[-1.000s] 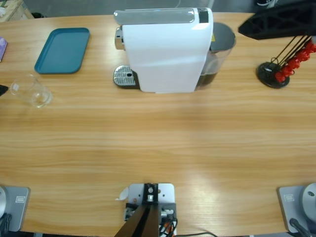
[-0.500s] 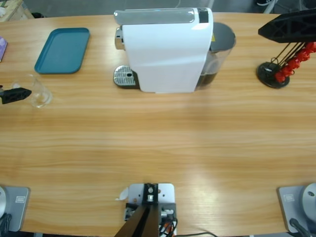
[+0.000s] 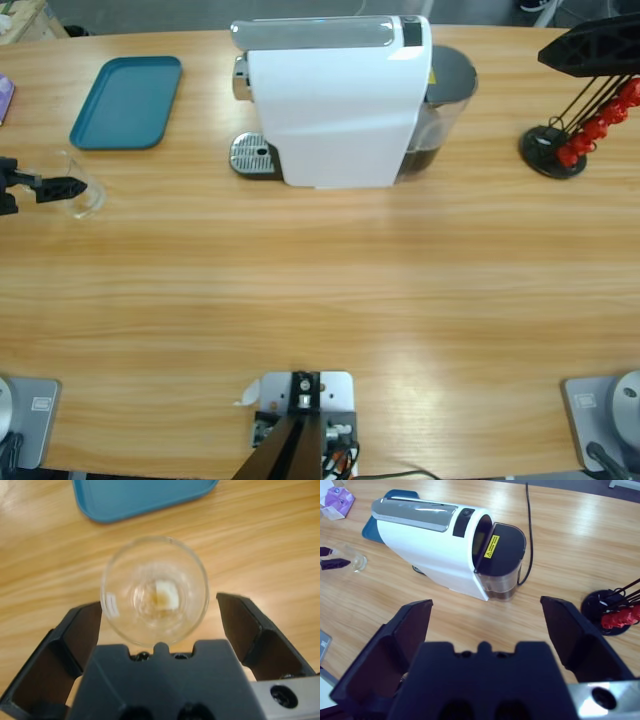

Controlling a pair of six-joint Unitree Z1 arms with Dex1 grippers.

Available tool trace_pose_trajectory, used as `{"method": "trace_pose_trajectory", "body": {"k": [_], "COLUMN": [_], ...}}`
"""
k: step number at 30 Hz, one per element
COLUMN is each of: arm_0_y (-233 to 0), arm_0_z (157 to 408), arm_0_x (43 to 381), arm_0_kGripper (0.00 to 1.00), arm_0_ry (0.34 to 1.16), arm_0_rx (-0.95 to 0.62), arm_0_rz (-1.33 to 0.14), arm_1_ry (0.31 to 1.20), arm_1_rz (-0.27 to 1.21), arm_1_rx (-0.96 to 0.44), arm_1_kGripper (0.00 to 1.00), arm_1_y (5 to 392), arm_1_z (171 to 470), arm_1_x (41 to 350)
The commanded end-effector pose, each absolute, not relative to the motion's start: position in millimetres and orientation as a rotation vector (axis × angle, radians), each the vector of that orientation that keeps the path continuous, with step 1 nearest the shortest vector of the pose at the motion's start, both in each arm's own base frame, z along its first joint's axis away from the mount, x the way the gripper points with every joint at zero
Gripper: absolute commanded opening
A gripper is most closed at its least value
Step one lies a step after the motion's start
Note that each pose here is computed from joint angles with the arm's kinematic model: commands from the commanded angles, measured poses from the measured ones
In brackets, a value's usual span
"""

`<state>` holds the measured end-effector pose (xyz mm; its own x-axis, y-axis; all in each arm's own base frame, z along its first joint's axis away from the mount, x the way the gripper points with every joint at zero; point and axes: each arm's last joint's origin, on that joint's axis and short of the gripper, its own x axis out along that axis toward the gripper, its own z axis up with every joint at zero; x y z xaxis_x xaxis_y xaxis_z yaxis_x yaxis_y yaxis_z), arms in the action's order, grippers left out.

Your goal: Pour coffee

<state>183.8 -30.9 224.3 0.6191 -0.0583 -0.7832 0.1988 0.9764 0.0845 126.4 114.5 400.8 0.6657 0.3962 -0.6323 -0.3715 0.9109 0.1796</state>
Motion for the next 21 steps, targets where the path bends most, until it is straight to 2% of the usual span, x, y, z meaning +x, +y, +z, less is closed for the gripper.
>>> {"method": "trace_pose_trajectory", "body": {"k": [1, 5, 7, 12, 13, 14, 16, 21], "arm_0_y": [-28.8, -29.6, -29.5, -28.5, -28.5, -28.4, -28.2, -27.8], "arm_0_z": [210.4, 207.4, 207.2, 208.3, 208.2, 208.2, 208.7, 209.5], "arm_0_x": [188.7, 189.5, 188.8, 184.5, 184.5, 184.1, 183.0, 181.5], "arm_0_kGripper": [1.0, 0.968, 0.896, 0.808, 0.777, 0.699, 0.448, 0.421], "arm_0_ry": [0.909, 0.924, 0.926, 0.919, 0.919, 0.919, 0.919, 0.919], "arm_0_rx": [0.143, 0.136, 0.128, 0.115, 0.114, 0.114, 0.115, 0.122], "arm_0_rz": [-0.118, -0.129, -0.125, -0.112, -0.113, -0.112, -0.112, -0.112], "arm_1_ry": [0.763, 0.762, 0.76, 0.756, 0.756, 0.756, 0.754, 0.75], "arm_1_rz": [0.428, 0.429, 0.428, 0.427, 0.427, 0.426, 0.424, 0.422], "arm_1_rx": [0.009, 0.01, 0.011, 0.014, 0.016, 0.018, 0.019, 0.024], "arm_1_kGripper": [1.0, 1.0, 1.0, 1.0, 1.0, 1.0, 1.0, 1.0], "arm_1_y": [113.6, 112.1, 111.6, 111.8, 111.3, 110.4, 108.4, 107.4], "arm_1_z": [386.6, 385.9, 386.0, 385.4, 385.2, 385.0, 384.2, 384.2], "arm_1_x": [127.4, 125.9, 125.4, 125.7, 125.2, 124.3, 122.4, 121.9]}}
